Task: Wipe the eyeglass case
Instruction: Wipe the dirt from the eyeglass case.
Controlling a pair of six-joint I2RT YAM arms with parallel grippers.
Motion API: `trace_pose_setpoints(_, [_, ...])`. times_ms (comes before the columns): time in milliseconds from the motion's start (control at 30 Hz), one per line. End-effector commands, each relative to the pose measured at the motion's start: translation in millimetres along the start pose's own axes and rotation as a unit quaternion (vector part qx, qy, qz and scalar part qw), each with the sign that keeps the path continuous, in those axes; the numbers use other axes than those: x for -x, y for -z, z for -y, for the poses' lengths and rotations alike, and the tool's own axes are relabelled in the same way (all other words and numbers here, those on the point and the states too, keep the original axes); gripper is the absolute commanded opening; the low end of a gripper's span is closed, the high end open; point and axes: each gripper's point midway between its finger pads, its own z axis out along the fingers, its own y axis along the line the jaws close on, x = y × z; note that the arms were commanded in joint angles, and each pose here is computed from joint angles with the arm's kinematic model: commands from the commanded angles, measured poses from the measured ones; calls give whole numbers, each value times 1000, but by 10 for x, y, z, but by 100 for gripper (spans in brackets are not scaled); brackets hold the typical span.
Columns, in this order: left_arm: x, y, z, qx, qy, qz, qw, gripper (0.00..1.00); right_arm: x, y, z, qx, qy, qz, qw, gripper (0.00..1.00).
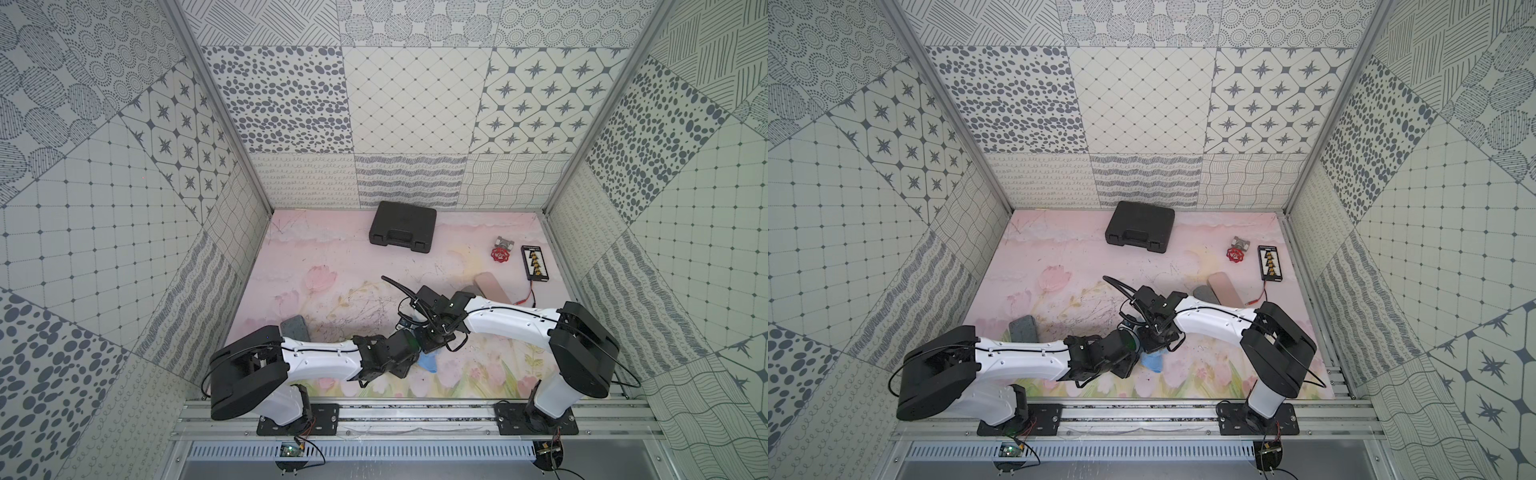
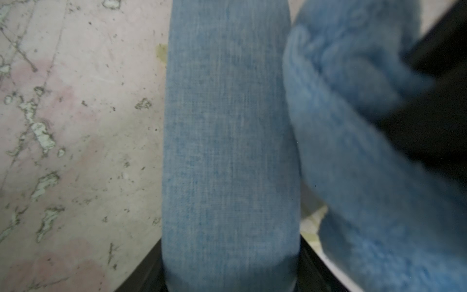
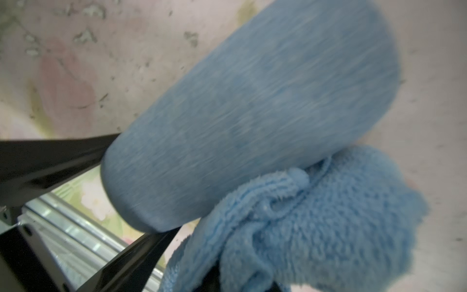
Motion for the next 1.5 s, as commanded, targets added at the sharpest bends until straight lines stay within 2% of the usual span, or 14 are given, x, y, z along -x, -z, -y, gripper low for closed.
trace_pose_setpoints(0, [-151,9,255,-84,-12,-39,996,32,80,93,-645,157,15,22,987,0])
trace_pose_setpoints(100, [-182,8,261,-89,-15,-42,995,32,142,349,-775,235,1,48,971,0])
trace_pose_setpoints(200, [-237,-6,243,-88,-15,-49,995,32,346,777,-681,298,-31,103,948,0])
trace_pose_setpoints(333, [-254,-16,239,-89,-15,-51,995,32,561,1199,-249,305,-84,173,933,0])
trace_pose_setpoints(433, [-240,-8,250,-91,-15,-48,995,32,515,1033,208,177,-102,168,964,0])
trace_pose_setpoints(500, [-196,14,271,-96,-13,-42,994,33,376,764,557,59,-117,117,984,0])
trace_pose_setpoints(567, [-155,37,297,-103,-11,-35,994,33,271,565,726,-14,-112,74,991,0])
trace_pose_setpoints(667, [-127,62,315,-112,-7,-31,993,33,318,460,615,-74,-51,70,993,0])
trace_pose_setpoints(800, [-126,58,312,-115,-6,-35,993,32,385,274,359,-52,-16,51,997,0])
trace_pose_setpoints(900, [-104,90,328,-121,-4,-35,992,31,308,158,852,-146,-31,16,989,0])
trace_pose_setpoints(1033, [-71,161,369,-157,24,-34,987,30,367,416,1493,-248,-66,26,966,0])
trace_pose_setpoints(1133, [-34,212,371,-197,63,-38,978,31,384,605,1690,-254,-89,40,962,0])
trace_pose_setpoints(1233, [45,254,352,-246,121,-42,961,31,361,623,1648,-234,-86,41,968,0])
trace_pose_setpoints(1467, [177,259,369,-353,239,-76,901,31,386,410,1370,-186,-77,44,979,0])
